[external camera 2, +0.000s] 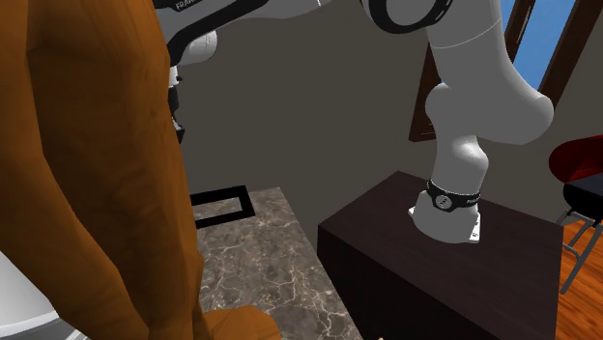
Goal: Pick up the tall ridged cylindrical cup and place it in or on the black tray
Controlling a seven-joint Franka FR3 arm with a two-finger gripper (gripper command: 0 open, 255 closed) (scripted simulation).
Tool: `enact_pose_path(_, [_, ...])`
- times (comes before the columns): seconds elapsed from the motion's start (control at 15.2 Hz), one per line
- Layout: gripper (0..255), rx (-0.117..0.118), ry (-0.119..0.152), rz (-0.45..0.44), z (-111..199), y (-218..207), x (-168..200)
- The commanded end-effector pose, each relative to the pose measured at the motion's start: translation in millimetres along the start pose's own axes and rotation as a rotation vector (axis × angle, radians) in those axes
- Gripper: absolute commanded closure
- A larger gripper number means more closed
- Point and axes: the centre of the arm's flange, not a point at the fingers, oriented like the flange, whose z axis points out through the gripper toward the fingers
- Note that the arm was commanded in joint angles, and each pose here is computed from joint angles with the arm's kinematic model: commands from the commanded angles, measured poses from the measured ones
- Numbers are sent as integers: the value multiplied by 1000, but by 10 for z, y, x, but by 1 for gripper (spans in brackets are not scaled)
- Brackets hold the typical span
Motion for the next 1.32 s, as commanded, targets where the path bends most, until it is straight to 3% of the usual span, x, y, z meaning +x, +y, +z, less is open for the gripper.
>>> enact_pose_path(0.0, [255, 0, 0, 0, 4, -1, 0])
enact_pose_path(0.2, [255, 0, 0, 0, 4, -1, 0])
enact_pose_path(0.26, [0, 0, 0, 0, 4, -1, 0])
enact_pose_path(0.59, [0, 0, 0, 0, 4, -1, 0])
enact_pose_path(0.86, [0, 0, 0, 0, -496, -1, 0])
enact_pose_path(1.25, [0, 0, 0, 0, -496, -1, 0])
